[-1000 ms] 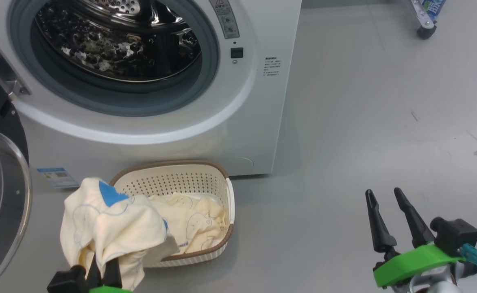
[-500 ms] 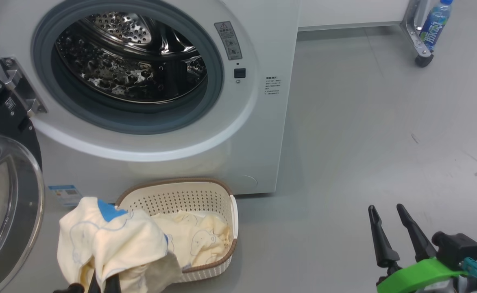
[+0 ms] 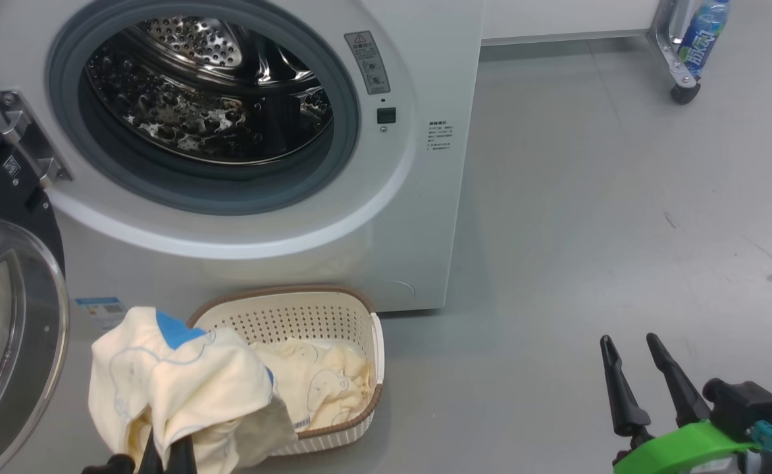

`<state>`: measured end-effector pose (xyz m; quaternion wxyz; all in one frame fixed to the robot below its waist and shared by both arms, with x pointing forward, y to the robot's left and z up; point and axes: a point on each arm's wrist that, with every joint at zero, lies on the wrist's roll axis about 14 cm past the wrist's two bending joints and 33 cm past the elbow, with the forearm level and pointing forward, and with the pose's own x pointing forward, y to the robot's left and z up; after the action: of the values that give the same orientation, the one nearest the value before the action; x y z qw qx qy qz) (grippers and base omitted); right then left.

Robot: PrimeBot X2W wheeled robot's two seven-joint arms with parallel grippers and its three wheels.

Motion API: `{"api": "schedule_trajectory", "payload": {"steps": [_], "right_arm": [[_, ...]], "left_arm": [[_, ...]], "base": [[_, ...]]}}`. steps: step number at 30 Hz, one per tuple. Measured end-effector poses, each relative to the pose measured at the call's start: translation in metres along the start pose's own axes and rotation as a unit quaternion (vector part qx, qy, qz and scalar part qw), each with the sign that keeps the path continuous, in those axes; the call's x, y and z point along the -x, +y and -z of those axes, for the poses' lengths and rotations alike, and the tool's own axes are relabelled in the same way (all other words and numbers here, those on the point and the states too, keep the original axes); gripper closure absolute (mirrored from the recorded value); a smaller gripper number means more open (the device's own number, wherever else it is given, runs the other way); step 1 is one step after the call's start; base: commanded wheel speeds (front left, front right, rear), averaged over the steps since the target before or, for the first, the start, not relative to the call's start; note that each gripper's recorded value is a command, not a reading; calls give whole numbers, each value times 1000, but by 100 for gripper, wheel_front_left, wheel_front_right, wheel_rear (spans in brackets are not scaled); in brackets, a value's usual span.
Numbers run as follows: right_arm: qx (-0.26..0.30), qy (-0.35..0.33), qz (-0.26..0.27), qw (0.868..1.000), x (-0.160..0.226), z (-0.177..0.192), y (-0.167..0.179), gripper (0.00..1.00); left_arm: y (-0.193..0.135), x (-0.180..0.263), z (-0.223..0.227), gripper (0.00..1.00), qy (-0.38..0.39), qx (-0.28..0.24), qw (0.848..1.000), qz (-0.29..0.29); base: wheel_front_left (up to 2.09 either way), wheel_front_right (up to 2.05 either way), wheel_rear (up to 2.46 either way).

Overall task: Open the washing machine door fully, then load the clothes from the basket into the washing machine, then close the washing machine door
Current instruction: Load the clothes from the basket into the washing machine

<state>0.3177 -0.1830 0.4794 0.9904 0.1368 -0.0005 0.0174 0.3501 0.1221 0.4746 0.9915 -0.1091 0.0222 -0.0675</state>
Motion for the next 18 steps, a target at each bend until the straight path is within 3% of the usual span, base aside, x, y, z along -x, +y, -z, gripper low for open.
{"api": "schedule_trajectory", "payload": {"steps": [11, 18], "right_arm": [[-3, 13, 4, 1000, -3, 8, 0, 0], [-9, 22, 6, 1000, -15, 14, 1, 0]], "left_arm": [[-5, -6, 6, 100, 10, -11, 1000, 16], [-16, -44, 6, 100, 8, -24, 999, 47]], "base": [[0, 0, 0], [0, 0, 0]]}}
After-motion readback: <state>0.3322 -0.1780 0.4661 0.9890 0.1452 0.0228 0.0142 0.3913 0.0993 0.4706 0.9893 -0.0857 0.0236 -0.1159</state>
